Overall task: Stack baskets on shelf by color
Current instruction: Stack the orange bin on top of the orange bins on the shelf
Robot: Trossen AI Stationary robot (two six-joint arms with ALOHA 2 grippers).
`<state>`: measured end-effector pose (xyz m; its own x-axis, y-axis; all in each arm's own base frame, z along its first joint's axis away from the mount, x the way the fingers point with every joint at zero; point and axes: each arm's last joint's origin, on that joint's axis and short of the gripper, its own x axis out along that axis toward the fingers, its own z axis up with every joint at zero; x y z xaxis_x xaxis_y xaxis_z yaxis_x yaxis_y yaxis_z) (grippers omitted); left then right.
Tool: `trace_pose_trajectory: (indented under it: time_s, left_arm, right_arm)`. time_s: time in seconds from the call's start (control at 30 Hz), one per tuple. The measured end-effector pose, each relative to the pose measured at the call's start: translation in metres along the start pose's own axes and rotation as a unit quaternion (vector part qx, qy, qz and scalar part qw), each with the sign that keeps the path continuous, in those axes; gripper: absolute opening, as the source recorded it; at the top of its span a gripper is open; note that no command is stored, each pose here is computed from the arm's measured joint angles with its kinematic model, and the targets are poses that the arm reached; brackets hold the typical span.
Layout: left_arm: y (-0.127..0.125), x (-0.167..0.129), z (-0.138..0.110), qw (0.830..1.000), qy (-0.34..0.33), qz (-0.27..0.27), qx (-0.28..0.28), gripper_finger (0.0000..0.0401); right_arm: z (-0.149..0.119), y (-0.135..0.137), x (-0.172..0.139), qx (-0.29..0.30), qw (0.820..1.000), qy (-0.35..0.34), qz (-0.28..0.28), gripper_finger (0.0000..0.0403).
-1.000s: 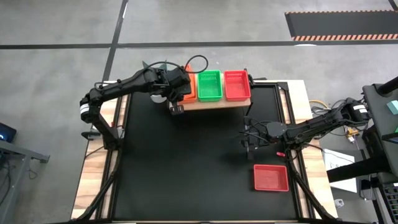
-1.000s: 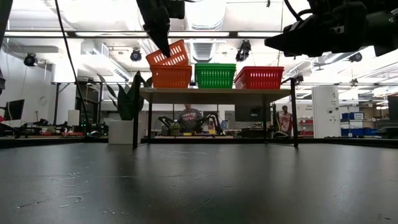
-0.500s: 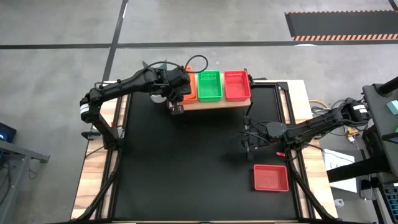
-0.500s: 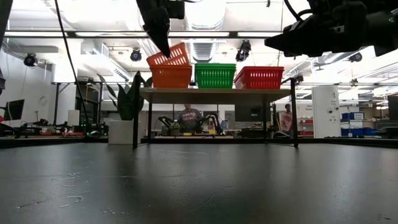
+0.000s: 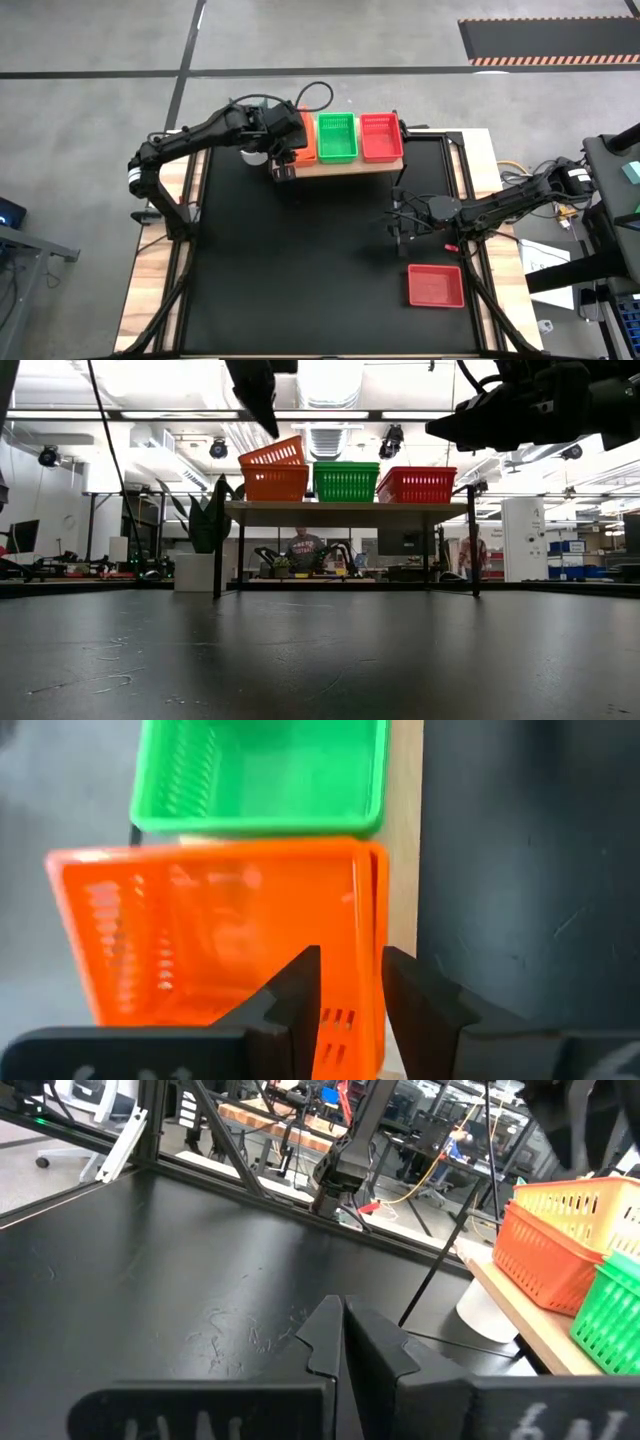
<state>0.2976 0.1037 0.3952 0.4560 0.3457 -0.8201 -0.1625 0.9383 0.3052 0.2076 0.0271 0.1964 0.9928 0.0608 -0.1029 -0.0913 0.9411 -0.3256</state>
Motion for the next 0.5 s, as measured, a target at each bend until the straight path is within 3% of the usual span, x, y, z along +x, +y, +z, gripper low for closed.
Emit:
trace_pose_trajectory:
  time_s: [0.13,0.27,0.37,0.5]
  left_arm:
    - [0.005,-0.011,0.009,0.998,-0.054,0.018,0.022,0.0088]
    - [0.012,-0.009,0.02,0.991,-0.114,0.05,0.046,0.0047]
    - [0.021,-0.004,0.023,0.987,-0.135,0.071,0.051,0.0009]
    - [0.031,0.01,0.021,0.987,-0.13,0.084,0.037,0.0003]
  right_arm:
    - [0.0,0.0,0.0,-0.002,1.0,0.0,0.0,0.0009]
    - [0.0,0.0,0.0,-0.003,1.0,0.0,0.0,0.0009]
    - [0.0,0.0,0.0,-0.001,1.0,0.002,0.0,0.0009]
    - [-0.001,0.0,0.0,-0.001,1.0,0.005,0.001,0.0009]
